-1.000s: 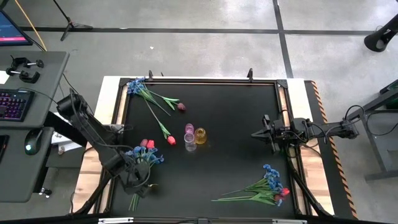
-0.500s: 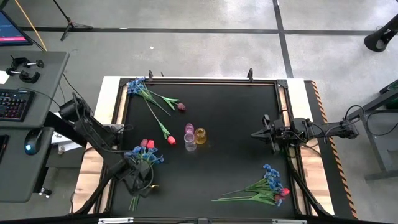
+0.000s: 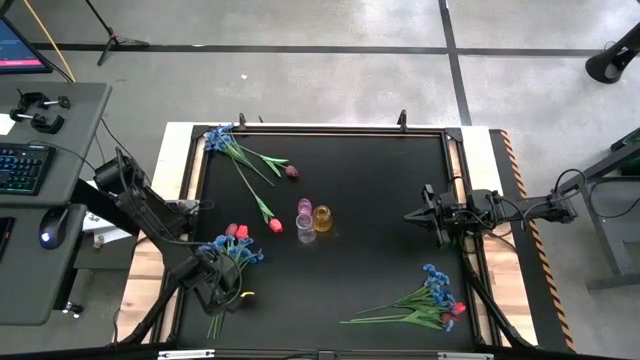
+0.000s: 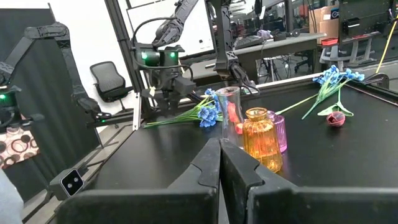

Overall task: Sort flowers into vase by color
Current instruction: Put the bottom left blue flower into the transparent vase

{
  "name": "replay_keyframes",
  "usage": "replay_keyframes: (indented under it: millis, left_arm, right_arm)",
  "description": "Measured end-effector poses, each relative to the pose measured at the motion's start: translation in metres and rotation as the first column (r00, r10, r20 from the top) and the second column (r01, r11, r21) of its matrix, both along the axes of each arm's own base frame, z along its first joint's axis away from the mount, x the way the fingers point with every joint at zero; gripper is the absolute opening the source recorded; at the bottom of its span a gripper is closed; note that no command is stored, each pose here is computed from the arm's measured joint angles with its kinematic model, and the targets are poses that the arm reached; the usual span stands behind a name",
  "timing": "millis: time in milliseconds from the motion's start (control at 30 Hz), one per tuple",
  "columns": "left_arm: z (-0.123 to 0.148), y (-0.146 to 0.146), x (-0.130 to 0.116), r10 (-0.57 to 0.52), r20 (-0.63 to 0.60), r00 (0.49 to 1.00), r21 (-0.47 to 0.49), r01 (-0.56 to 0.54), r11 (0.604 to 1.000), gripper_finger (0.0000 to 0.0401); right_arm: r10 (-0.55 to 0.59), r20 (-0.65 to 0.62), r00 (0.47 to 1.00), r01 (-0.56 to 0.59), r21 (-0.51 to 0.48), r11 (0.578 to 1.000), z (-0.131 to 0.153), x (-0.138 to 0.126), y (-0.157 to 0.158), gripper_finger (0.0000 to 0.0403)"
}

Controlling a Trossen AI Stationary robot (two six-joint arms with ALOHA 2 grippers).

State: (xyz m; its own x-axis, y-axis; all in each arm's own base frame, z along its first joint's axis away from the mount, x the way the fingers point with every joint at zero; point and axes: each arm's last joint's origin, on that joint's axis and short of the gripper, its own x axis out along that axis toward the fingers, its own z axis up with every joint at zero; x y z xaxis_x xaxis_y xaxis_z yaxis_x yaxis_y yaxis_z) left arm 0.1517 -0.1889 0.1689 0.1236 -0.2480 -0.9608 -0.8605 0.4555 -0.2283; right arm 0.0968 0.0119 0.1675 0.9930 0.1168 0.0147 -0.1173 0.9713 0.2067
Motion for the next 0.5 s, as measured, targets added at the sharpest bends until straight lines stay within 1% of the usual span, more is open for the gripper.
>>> replay_keyframes:
  millis: [200, 367, 500]
  left_arm:
    - [-0.005, 0.0, 0.006, 0.042, -0.007, 0.999, -0.003, -0.042, 0.999, 0.0163]
    - [-0.016, -0.004, 0.008, 0.071, -0.063, 0.995, 0.011, -0.071, 0.997, 0.0163]
    - [-0.023, -0.006, 0.01, 0.1, -0.083, 0.992, 0.025, -0.099, 0.995, 0.0162]
  right_arm:
    - [0.0, 0.0, 1.0, 0.0, 0.0, 1.0, 0.0, 0.0, 0.0, 0.0]
    - [0.0, 0.0, 1.0, 0.0, 0.0, 1.0, 0.0, 0.0, 0.0, 0.0]
    - [0.0, 0.0, 1.0, 0.0, 0.0, 1.0, 0.0, 0.0, 0.0, 0.0]
